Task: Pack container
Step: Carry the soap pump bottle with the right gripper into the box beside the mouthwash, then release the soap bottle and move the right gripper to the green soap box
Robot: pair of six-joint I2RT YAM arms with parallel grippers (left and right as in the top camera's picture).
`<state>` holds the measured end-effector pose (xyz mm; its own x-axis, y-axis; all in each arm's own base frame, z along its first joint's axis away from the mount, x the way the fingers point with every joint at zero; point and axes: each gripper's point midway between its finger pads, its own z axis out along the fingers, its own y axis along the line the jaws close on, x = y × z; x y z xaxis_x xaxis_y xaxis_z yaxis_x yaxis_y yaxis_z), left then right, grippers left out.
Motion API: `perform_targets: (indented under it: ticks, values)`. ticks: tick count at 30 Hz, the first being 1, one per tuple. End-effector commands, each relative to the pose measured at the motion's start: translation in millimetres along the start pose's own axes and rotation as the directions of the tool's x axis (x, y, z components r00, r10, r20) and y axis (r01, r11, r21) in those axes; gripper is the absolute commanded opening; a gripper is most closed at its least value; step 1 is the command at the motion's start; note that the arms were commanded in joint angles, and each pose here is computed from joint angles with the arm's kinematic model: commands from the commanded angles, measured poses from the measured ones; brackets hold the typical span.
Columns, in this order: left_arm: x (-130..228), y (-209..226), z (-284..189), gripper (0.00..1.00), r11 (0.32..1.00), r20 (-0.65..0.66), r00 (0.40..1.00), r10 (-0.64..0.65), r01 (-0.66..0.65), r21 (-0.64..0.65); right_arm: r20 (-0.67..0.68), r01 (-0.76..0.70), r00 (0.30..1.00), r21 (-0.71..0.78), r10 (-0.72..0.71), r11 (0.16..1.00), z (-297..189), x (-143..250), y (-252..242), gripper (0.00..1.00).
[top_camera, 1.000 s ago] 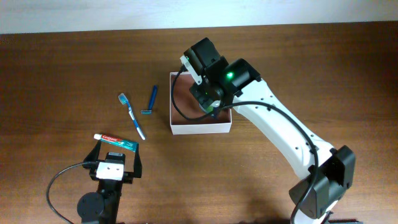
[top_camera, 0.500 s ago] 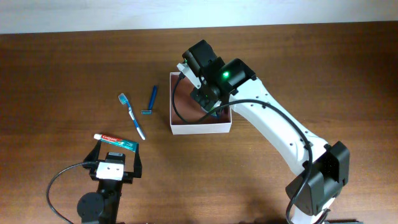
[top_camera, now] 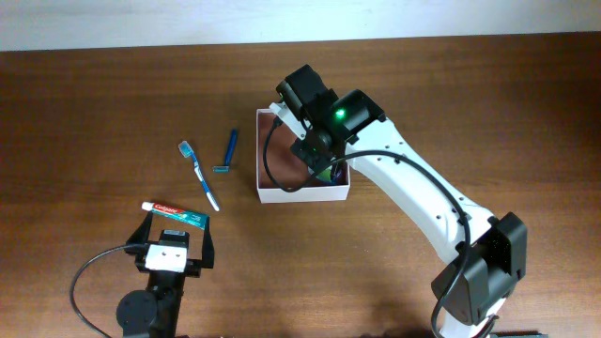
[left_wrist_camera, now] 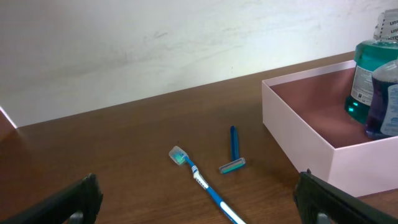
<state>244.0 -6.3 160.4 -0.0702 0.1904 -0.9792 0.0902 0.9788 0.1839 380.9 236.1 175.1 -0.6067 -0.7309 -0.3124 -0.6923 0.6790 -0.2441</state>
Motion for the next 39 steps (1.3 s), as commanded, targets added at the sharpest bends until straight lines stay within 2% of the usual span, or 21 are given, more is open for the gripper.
perform_targets:
  ticks: [1,12,13,15,17,20,28,33,39]
  values:
    - [1.2,1.7,-0.1,1.00,1.000,0.001,1.000,-0.009,0.009,-0.010,0.004,-0.008,1.000,0.034,0.008,0.999,-3.6,1.2,-11.7,0.24]
    - [1.2,1.7,-0.1,1.00,1.000,0.001,1.000,-0.009,0.009,-0.010,-0.009,-0.048,0.999,0.007,0.048,0.999,-0.8,9.1,-23.0,0.24]
    - [1.2,1.7,-0.1,1.00,1.000,0.001,1.000,-0.009,0.009,-0.010,-0.004,-0.048,0.999,-0.008,0.048,0.999,-0.8,8.0,-20.5,0.29]
    - [1.2,1.7,-0.1,1.00,1.000,0.001,1.000,-0.009,0.009,-0.010,0.004,-0.049,0.999,-0.029,0.049,0.998,-0.8,6.3,-17.3,0.58]
    - [1.2,1.7,-0.1,1.00,1.000,0.001,1.000,-0.009,0.009,-0.010,0.009,-0.049,0.999,-0.042,0.050,0.998,-0.9,5.2,-15.1,0.62]
    - [1.2,1.7,-0.1,1.00,1.000,0.001,1.000,-0.009,0.009,-0.010,0.013,-0.050,0.999,-0.041,0.050,0.998,-0.9,4.3,-15.4,0.75]
    - [1.2,1.7,-0.1,1.00,1.000,0.001,1.000,-0.009,0.009,-0.010,0.063,-0.078,0.994,-0.099,0.085,0.992,-11.5,-4.5,-7.5,0.76]
    - [1.2,1.7,-0.1,1.00,1.000,0.001,1.000,-0.009,0.009,-0.010,0.124,-0.134,0.981,-0.101,0.146,0.986,-43.2,-6.8,-11.8,0.76]
    - [1.2,1.7,-0.1,1.00,1.000,0.001,1.000,-0.009,0.009,-0.010,0.154,-0.234,0.960,-0.019,0.234,0.972,-89.1,18.4,-43.4,0.78]
